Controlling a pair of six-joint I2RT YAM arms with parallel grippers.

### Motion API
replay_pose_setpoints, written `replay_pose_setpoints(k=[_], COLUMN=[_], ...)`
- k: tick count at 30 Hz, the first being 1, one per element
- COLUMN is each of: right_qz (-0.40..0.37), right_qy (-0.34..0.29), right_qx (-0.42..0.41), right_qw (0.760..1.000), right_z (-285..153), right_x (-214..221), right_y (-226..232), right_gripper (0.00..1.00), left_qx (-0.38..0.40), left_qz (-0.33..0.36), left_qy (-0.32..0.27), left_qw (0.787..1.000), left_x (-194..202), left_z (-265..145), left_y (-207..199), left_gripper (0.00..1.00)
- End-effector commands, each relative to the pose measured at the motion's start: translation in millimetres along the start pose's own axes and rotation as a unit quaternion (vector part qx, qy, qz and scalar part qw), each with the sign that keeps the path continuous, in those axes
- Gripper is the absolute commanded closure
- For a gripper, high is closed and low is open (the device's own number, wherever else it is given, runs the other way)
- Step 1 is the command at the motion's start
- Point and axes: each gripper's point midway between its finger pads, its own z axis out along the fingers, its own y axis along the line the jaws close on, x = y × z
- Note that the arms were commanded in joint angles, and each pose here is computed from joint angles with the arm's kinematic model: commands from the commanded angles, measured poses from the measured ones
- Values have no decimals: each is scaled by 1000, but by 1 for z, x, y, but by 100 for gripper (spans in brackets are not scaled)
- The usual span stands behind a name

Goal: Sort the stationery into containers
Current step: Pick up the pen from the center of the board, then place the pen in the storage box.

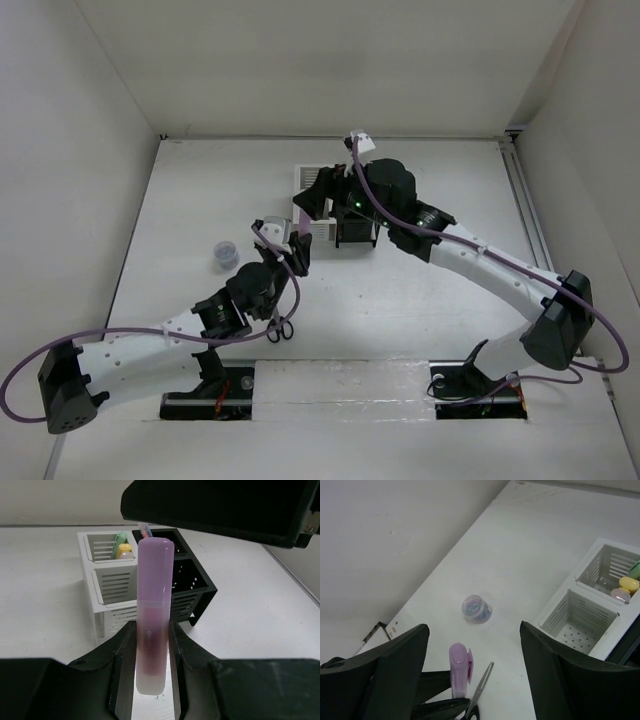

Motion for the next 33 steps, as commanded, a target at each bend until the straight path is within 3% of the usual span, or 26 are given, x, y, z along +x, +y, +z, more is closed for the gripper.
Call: replay_pose_setpoints(k=[1, 7, 15, 19, 23, 24, 26, 28, 29, 30, 31, 33], right_qz=[-4, 1, 9, 17, 12, 11, 9, -1, -22, -40, -53, -98], right_qy=[-4, 9, 13, 4, -25, -21, -22, -25, -35, -60, -66, -87], right_qx=[-19, -37, -67, -90, -117, -128, -136, -151, -154, -164, -159, -147], right_qw=[1000, 999, 998, 996, 993, 991, 990, 988, 987, 984, 984, 980], right_z=[-5, 1, 0, 0, 3, 5, 8, 10, 10, 10, 11, 15], right_x=[-2, 12, 15, 14, 3, 5, 4, 5, 1, -10, -9, -18], right_y=[12, 17, 30, 38, 47, 50, 53, 57, 57, 61, 58, 43], right_gripper=[22, 32, 35, 76, 76, 80, 100, 100, 100, 100, 100, 100], left_qx=[-2, -10, -13, 2, 22, 22, 22, 0, -10, -40, -52, -84], left_qz=[-15, -14, -18, -13, -13, -13, -19, -20, -23, -30, -50, -59], left_qy=[-44, -63, -86, -84, -79, -79, -80, -75, -74, -76, -77, -68], left_qw=[999, 998, 996, 996, 997, 997, 996, 997, 997, 996, 994, 992], left_x=[-33, -43, -61, -62, -58, -58, -57, -54, -57, -60, -63, -66], left_z=[4, 4, 7, 9, 9, 9, 7, 7, 5, 5, 3, 0], left_y=[-6, -4, -7, -14, -20, -20, -19, -11, -7, 3, 6, 17], left_gripper=[100, 100, 100, 100, 100, 100, 100, 98, 82, 30, 0, 0])
